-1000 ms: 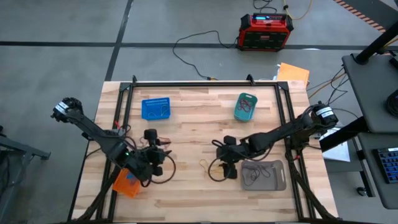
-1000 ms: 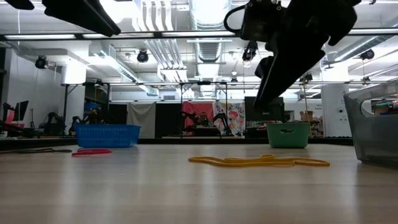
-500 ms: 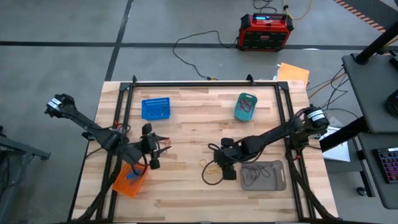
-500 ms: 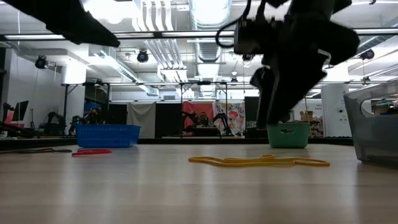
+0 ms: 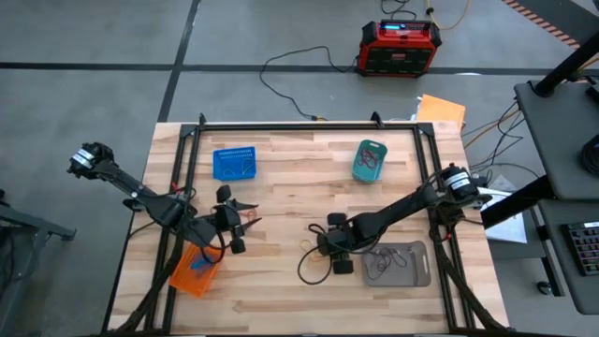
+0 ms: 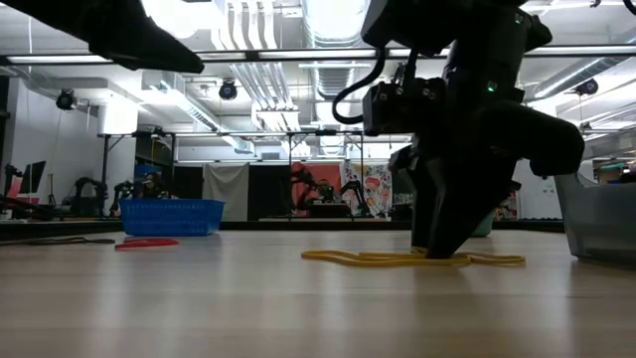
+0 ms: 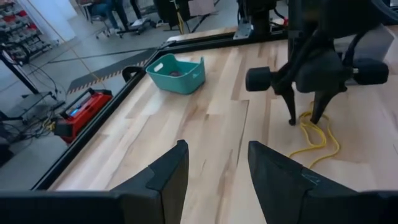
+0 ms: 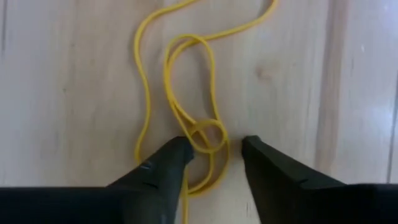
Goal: Sort rubber bands into baskets
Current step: Put the right yellow rubber band into the left blue bin
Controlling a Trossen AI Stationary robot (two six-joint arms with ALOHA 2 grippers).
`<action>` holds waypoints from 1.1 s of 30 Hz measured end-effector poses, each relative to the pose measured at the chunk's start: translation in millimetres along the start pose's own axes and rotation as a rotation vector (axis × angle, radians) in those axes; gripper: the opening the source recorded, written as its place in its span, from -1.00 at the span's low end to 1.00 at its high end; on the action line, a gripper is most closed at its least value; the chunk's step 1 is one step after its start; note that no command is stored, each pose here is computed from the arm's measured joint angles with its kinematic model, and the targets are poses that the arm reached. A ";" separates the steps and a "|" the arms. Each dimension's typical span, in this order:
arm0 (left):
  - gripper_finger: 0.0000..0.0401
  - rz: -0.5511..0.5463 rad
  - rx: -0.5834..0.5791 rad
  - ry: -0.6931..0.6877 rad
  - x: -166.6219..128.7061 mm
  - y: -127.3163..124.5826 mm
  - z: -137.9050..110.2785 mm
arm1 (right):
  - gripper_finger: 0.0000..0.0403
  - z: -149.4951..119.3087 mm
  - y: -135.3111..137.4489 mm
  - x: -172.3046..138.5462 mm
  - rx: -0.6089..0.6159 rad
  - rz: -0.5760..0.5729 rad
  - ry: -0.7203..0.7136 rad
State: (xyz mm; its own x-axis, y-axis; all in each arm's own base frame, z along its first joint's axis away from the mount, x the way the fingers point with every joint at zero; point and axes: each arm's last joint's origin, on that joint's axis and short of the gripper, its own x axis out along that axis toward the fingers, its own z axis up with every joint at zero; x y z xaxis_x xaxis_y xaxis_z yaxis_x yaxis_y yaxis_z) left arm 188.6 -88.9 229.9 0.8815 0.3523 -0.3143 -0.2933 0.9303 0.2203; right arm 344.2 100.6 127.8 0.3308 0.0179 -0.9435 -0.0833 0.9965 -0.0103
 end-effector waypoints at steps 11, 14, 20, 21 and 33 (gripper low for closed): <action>-0.25 0.002 -0.030 -0.021 0.2 -0.1 2.7 | -0.94 5.5 -2.2 -20.8 -0.074 -0.020 -0.069; -0.25 0.001 -0.037 -0.025 0.2 -0.2 3.2 | -0.94 7.7 -2.9 -33.0 -0.084 -0.031 -0.106; -0.25 -0.005 -0.066 -0.049 0.1 -0.6 6.3 | -0.94 14.6 -6.3 -58.6 -0.123 -0.116 -0.221; -0.25 -0.013 -0.073 -0.055 0.0 -0.9 7.1 | -0.94 16.0 -6.9 -61.2 -0.134 -0.137 -0.240; -0.25 -0.087 -0.170 -0.128 3.9 -7.8 16.2 | -0.94 51.6 -14.3 -91.4 -0.335 -0.260 -0.634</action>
State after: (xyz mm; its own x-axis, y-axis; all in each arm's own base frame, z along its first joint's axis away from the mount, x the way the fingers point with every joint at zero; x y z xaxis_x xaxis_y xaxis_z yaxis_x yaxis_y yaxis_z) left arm 200.3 -96.5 241.9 0.9429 0.2639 -0.2034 -0.2623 0.9643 0.0356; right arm 363.7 88.9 231.2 0.8470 -0.0694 -0.5271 -0.1762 0.8988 -0.4014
